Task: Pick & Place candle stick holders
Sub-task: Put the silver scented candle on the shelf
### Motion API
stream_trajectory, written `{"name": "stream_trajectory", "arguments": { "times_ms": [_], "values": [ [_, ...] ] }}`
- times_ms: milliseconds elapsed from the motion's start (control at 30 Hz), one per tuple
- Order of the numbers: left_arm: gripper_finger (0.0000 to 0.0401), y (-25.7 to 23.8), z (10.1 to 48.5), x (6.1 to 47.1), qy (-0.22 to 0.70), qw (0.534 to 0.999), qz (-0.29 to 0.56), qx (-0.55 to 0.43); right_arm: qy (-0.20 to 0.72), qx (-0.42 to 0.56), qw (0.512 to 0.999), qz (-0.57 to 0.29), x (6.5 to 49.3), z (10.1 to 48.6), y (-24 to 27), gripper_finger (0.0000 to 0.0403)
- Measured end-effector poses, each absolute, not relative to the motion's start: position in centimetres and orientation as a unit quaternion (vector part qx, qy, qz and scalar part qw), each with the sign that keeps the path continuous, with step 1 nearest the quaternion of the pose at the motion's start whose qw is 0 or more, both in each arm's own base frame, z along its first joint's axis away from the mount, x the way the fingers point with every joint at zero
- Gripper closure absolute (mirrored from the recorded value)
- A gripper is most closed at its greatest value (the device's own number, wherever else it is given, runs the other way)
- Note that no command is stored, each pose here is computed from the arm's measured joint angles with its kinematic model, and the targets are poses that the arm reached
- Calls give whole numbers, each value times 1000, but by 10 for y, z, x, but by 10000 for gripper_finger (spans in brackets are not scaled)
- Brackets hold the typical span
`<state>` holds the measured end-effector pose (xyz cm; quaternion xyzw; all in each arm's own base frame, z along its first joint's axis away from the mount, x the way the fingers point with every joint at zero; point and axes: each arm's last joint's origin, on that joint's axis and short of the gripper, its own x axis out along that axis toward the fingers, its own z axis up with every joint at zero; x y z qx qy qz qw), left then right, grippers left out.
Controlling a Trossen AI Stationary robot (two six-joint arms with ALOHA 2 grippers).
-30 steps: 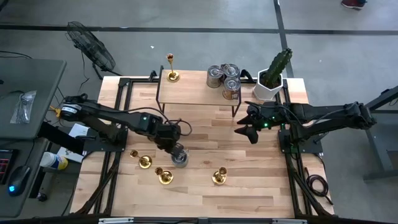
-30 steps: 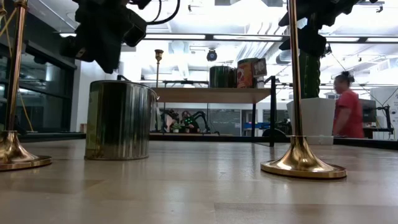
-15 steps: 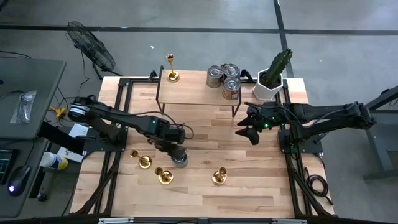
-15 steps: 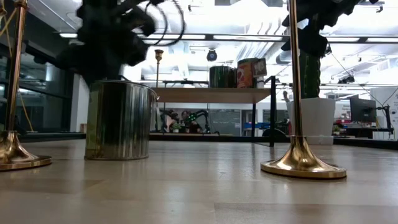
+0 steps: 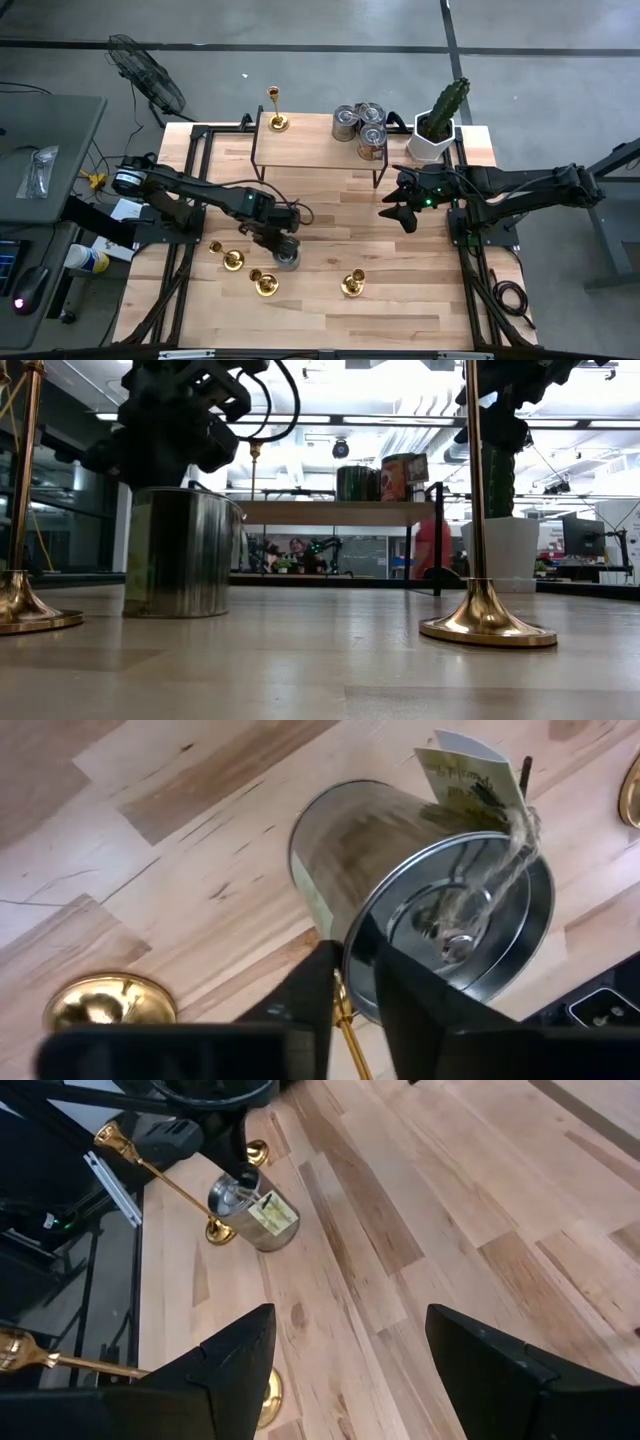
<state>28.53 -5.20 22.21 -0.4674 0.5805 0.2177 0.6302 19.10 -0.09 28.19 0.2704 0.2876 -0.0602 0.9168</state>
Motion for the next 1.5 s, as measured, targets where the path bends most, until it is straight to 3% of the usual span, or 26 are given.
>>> {"name": "stream_trajectory", "arguments": {
  "times_ms": [200,533,1033,1500],
  "values": [
    [395,-52,222,285,582,632,212,-466,288,269,917,-60,191,282,-1,151],
    [399,-52,224,286,577,631,220,-470,288,267,918,-59,191,282,-1,151],
    [401,-17,243,307,509,676,240,-476,288,267,918,-59,191,282,-1,151],
    [401,20,252,368,482,723,218,-444,284,269,918,-59,191,283,-1,151]
  ]
}}
